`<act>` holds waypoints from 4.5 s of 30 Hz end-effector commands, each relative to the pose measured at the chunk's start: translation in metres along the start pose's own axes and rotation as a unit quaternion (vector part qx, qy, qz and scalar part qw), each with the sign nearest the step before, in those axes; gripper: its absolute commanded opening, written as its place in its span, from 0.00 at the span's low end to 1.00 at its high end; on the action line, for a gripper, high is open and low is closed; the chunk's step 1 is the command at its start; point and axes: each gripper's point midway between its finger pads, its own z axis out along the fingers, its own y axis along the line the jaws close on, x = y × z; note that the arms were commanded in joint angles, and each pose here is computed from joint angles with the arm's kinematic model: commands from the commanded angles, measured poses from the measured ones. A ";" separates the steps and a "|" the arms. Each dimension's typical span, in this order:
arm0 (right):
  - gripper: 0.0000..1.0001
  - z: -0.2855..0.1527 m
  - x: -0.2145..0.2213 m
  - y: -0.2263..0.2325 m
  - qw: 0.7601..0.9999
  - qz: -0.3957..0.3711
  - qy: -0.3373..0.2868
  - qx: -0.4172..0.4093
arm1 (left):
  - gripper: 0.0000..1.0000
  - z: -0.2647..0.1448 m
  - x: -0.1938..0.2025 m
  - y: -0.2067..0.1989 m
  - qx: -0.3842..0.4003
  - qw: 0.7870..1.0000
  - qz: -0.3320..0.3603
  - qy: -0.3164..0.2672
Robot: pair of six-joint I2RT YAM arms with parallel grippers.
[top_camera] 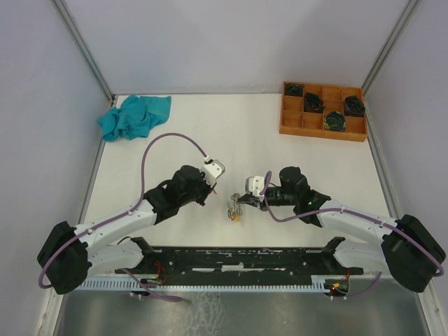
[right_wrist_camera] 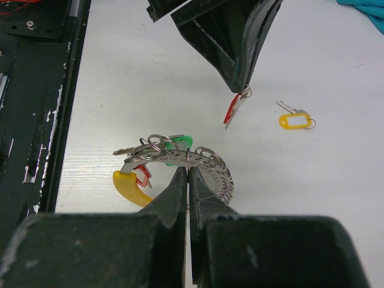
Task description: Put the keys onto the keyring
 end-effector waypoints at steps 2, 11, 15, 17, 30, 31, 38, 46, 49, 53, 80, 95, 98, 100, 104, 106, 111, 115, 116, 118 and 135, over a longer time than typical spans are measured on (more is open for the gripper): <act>0.01 -0.001 -0.005 -0.004 1.000 0.003 0.004 0.007 | 0.03 -0.010 -0.033 0.004 0.005 0.998 0.008 -0.062; 0.01 0.000 -0.004 -0.003 1.000 0.007 0.006 0.001 | 0.03 -0.037 -0.016 0.005 -0.028 0.989 -0.143 0.008; 0.01 0.001 -0.003 -0.002 1.000 0.010 0.009 -0.001 | 0.03 -0.038 -0.008 0.005 -0.049 0.979 -0.195 0.040; 0.01 0.001 -0.003 -0.003 1.000 0.011 0.010 -0.001 | 0.03 -0.033 -0.005 0.009 -0.062 0.977 -0.197 0.058; 0.01 0.001 0.001 -0.004 1.000 0.014 0.018 0.001 | 0.03 0.041 0.005 0.033 -0.080 0.972 -0.193 0.110; 0.01 0.001 0.000 -0.004 1.000 0.013 0.018 0.002 | 0.03 0.047 0.007 0.034 -0.082 0.971 -0.191 0.115; 0.01 0.001 0.002 -0.004 1.000 0.014 0.020 0.001 | 0.04 0.073 0.017 0.040 -0.103 0.968 -0.196 0.119; 0.01 0.001 0.001 -0.004 1.000 0.015 0.019 0.000 | 0.16 0.070 0.021 0.043 -0.117 0.964 -0.204 0.122; 0.01 0.002 0.001 -0.003 1.000 0.015 0.019 -0.001 | 0.20 0.071 0.020 0.043 -0.118 0.964 -0.205 0.121; 0.01 0.001 0.000 -0.003 1.000 0.014 0.018 -0.001 | 0.25 0.069 0.019 0.045 -0.122 0.963 -0.209 0.121; 0.01 0.003 0.001 -0.002 1.000 0.018 0.018 -0.007 | 0.21 0.079 0.032 0.043 -0.090 0.953 -0.256 0.137; 0.01 0.003 0.000 -0.002 1.000 0.018 0.016 -0.008 | 0.16 0.077 0.037 0.041 -0.088 0.951 -0.257 0.147; 0.01 0.003 0.000 -0.001 1.000 0.018 0.016 -0.008 | 0.16 0.076 0.037 0.041 -0.089 0.951 -0.258 0.147; 0.01 0.003 0.000 -0.002 1.000 0.018 0.016 -0.008 | 0.16 0.075 0.038 0.040 -0.089 0.951 -0.258 0.148; 0.01 0.003 0.000 -0.001 1.000 0.018 0.016 -0.008 | 0.12 0.074 0.038 0.040 -0.086 0.951 -0.257 0.150; 0.01 0.003 0.001 -0.002 1.000 0.019 0.016 -0.008 | 0.09 0.074 0.037 0.038 -0.082 0.951 -0.258 0.149; 0.01 0.003 0.000 -0.001 1.000 0.017 0.016 -0.009 | 0.03 0.071 0.032 0.038 -0.076 0.953 -0.256 0.140; 0.01 0.003 -0.002 0.000 1.000 0.017 0.012 -0.011 | 0.03 0.060 0.018 0.040 -0.071 0.962 -0.239 0.113; 0.01 0.002 -0.003 0.000 1.000 0.018 0.010 -0.012 | 0.03 0.056 0.013 0.041 -0.069 0.964 -0.234 0.103; 0.01 0.001 -0.007 0.000 1.000 0.022 0.007 -0.009 | 0.03 0.046 -0.002 0.043 -0.061 0.972 -0.214 0.075; 0.01 -0.008 -0.025 -0.019 0.999 -0.005 0.010 0.031 | 0.03 -0.024 -0.089 0.028 0.047 0.986 0.075 -0.138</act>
